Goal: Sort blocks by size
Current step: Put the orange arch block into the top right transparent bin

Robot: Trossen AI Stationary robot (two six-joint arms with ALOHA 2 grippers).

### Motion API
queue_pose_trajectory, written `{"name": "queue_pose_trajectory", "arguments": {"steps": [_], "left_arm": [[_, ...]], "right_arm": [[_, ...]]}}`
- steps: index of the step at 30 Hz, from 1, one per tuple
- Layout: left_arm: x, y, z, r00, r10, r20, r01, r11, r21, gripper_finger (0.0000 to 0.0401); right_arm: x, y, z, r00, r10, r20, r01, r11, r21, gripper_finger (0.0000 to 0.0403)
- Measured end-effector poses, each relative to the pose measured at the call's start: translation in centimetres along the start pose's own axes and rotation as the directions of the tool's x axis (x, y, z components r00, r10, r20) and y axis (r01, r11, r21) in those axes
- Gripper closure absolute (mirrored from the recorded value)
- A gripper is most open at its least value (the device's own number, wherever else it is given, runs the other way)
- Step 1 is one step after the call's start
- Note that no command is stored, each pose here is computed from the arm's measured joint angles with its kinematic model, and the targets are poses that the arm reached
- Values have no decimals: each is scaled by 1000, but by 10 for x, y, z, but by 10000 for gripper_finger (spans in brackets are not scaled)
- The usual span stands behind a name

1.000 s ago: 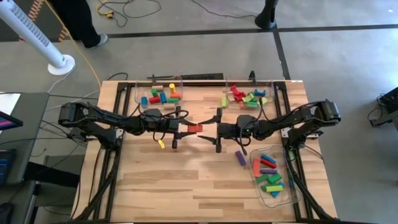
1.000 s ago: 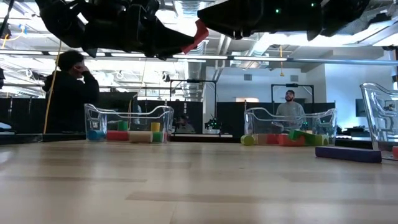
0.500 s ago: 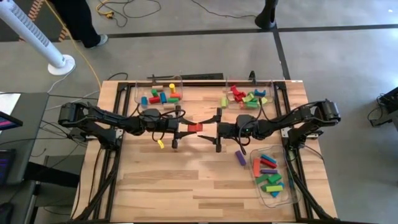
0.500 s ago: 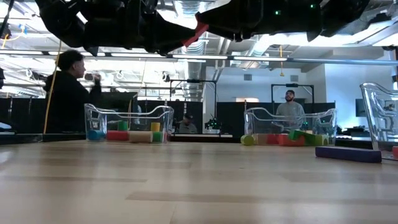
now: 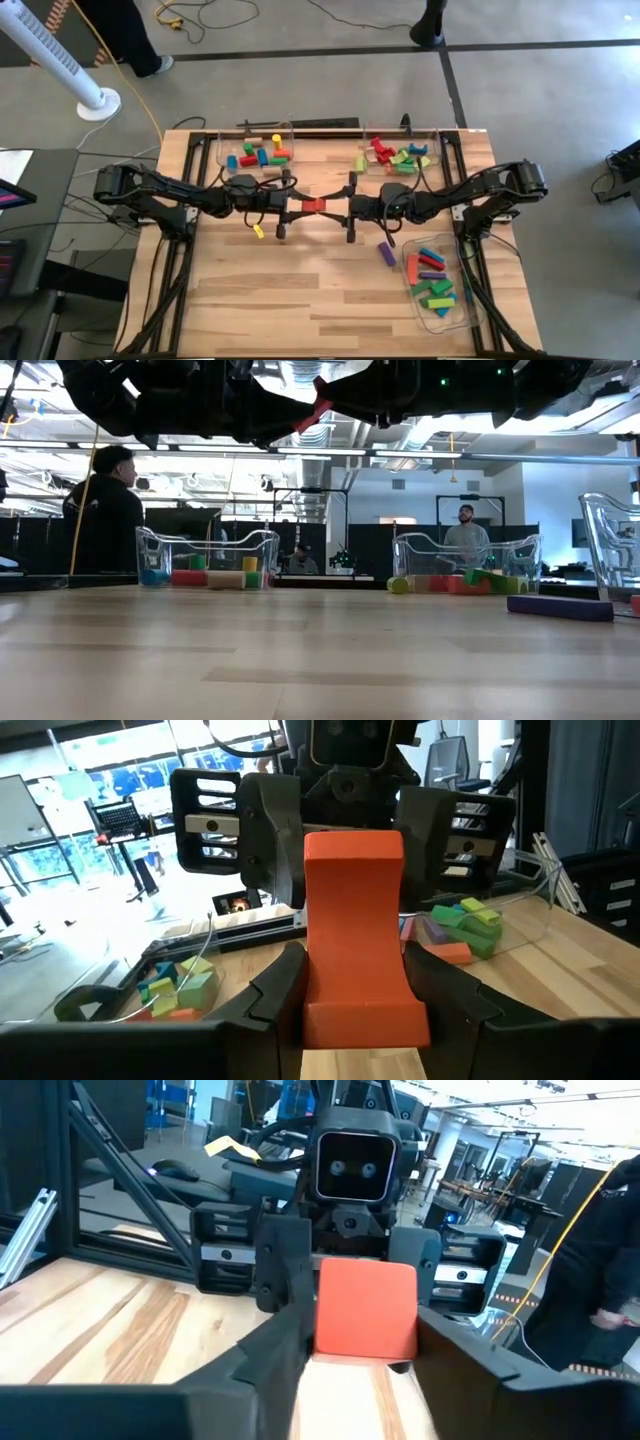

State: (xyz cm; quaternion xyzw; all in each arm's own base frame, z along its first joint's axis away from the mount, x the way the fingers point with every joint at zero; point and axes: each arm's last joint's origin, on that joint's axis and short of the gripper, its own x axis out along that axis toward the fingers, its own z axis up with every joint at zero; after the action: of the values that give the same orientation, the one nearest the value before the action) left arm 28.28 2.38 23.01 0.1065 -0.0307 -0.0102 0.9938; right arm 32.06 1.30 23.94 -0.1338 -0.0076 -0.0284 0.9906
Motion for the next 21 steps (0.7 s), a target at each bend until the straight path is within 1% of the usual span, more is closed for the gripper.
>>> {"name": "queue_pose_trajectory", "arguments": {"steps": [3, 6, 9, 13, 17, 21], "left_arm": [[0, 0, 0, 1000, -1, 1, 1, 1000, 1, 268], [0, 0, 0, 1000, -2, -1, 2, 1000, 3, 268], [0, 0, -1, 1000, -3, -9, 3, 1000, 9, 268], [0, 0, -1, 1000, -1, -13, 2, 1000, 19, 257], [-1, 0, -1, 1000, 4, -20, -3, 999, 37, 229], [-5, 3, 3, 999, 27, -41, -24, 997, 67, 198]], "right_arm": [[0, 0, 0, 1000, -2, 0, 2, 1000, -5, 226], [0, 0, 0, 1000, -1, 0, 1, 1000, -9, 245], [0, 0, 0, 1000, 0, -3, 0, 1000, -13, 247], [0, 1, -1, 1000, 1, -7, -1, 1000, -17, 234], [0, 1, -2, 1000, 2, -23, -3, 1000, -25, 236], [-4, 0, 0, 998, -15, -66, 13, 999, -30, 241]]}}
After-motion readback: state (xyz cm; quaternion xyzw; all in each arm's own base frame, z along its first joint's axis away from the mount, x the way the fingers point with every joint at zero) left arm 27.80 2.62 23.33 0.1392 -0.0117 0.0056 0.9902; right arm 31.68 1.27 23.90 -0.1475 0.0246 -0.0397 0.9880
